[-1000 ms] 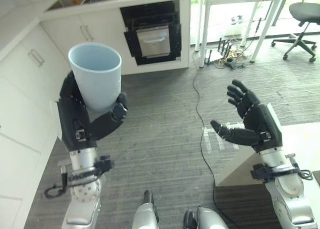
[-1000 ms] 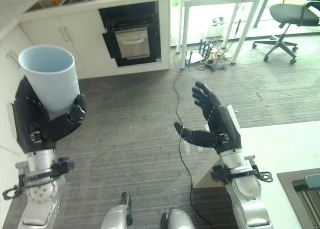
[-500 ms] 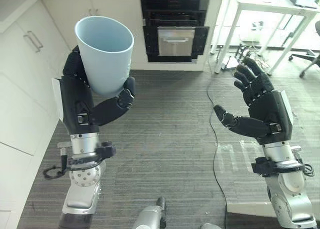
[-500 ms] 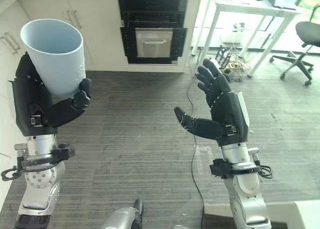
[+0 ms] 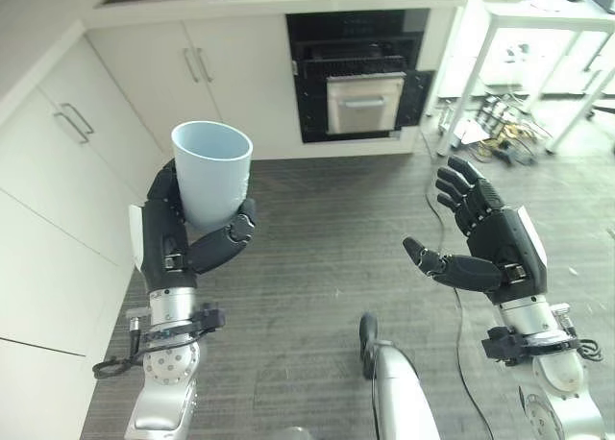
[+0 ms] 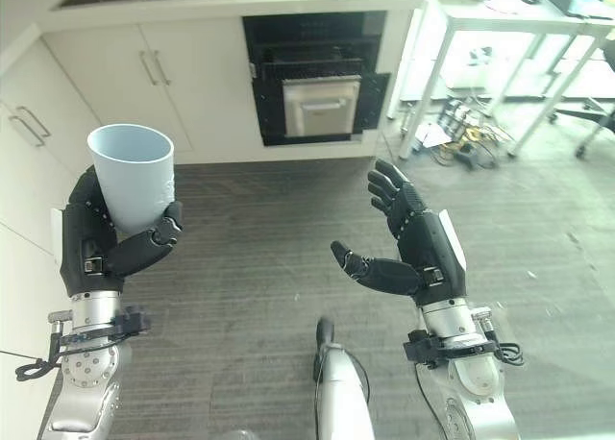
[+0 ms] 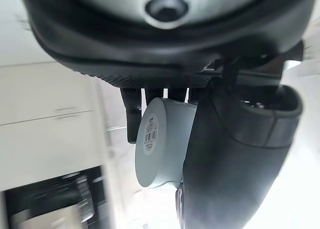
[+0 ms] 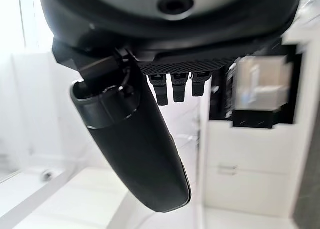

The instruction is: Place the dishes in the dishwasher.

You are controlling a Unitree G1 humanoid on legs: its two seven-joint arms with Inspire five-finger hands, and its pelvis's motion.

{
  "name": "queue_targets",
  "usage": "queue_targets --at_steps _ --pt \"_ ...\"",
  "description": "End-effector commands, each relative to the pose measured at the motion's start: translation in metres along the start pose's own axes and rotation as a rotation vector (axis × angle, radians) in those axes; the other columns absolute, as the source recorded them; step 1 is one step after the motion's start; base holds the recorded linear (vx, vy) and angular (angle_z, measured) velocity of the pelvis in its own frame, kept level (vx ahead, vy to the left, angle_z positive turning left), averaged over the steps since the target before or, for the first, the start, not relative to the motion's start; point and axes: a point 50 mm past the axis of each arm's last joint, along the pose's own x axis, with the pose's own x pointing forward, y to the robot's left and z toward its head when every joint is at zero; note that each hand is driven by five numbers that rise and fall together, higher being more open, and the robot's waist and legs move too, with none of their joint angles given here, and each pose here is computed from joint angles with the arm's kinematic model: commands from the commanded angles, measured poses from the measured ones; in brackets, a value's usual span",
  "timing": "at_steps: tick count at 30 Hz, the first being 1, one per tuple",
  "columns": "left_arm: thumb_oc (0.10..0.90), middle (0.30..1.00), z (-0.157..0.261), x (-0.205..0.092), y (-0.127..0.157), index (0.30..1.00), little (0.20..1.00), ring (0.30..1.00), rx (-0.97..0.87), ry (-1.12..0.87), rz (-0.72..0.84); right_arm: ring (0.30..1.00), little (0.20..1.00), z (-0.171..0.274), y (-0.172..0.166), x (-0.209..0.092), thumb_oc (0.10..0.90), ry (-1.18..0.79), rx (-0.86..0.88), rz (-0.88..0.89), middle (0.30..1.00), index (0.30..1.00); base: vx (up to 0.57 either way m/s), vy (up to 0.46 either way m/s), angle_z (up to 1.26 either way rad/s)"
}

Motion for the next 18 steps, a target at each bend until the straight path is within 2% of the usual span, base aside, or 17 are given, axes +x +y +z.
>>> queue_targets --at_steps 1,10,18 --pt "0.4 0.3 0.052 0.026 0.003 0.3 0.3 0.3 -0.008 -0.34 -0.035 0.9 0.9 0.036 -0.007 0.012 0.8 -0.237 -0.001 -0.034 0.9 0.9 0.26 -0.21 -0.22" --pt "0.4 0.3 0.047 0.015 0.006 0.3 0.3 0.3 -0.009 -0.302 -0.024 0.9 0.9 0.037 -0.018 0.005 0.8 -0.212 -0.028 -0.012 0.9 0.9 0.21 -0.193 -0.35" --pt "0.4 0.3 0.044 0.005 0.014 0.3 0.3 0.3 0.009 -0.304 -0.031 0.9 0.9 0.034 -0.011 0.009 0.8 -0.204 -0.005 0.019 0.9 0.9 0.26 0.124 -0.45"
